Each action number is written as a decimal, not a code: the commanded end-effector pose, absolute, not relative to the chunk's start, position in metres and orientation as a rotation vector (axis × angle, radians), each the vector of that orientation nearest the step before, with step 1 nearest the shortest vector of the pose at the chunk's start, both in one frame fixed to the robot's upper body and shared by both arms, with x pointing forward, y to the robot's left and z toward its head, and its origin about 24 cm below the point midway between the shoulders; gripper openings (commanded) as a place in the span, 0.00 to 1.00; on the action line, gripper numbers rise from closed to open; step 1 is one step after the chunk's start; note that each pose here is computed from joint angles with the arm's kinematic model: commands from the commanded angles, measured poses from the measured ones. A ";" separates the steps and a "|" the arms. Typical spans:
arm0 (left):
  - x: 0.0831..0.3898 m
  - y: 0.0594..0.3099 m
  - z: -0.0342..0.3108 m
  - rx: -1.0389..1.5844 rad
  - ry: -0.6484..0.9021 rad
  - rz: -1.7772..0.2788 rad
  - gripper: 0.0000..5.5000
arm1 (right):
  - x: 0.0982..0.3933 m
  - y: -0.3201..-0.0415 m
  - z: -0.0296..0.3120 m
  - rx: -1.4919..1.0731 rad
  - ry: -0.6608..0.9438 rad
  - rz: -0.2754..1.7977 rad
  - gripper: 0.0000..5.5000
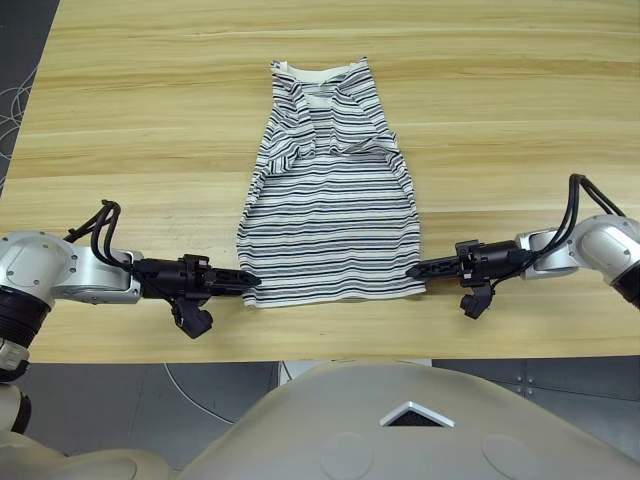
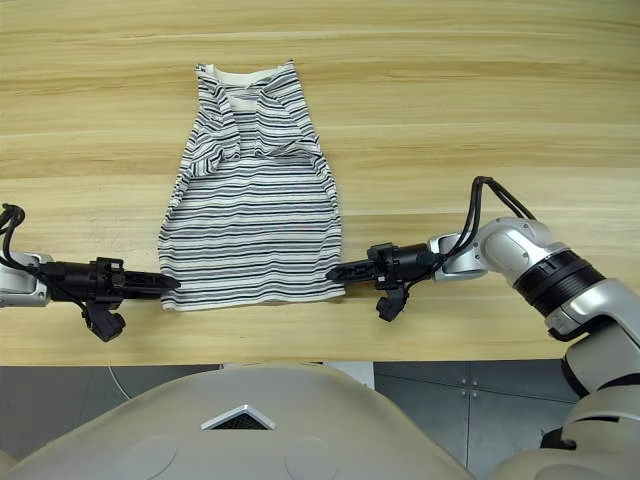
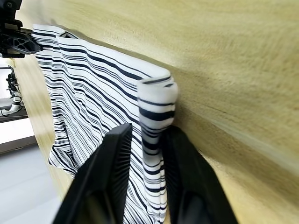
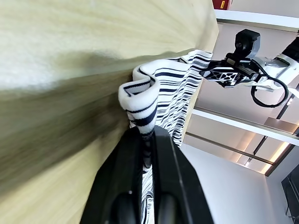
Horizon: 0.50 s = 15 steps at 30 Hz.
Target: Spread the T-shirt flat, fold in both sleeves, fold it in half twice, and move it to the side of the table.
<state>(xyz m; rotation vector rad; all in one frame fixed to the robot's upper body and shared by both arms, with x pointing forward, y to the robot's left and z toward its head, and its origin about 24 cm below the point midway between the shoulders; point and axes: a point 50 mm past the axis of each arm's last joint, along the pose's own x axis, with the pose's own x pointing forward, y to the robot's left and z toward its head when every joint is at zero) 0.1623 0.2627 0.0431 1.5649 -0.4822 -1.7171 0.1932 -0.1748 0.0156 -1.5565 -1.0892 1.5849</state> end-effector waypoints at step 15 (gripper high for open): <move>0.206 0.205 0.055 1.274 0.004 -1.535 0.03 | 0.240 -0.163 0.044 -1.179 -0.454 1.425 0.02</move>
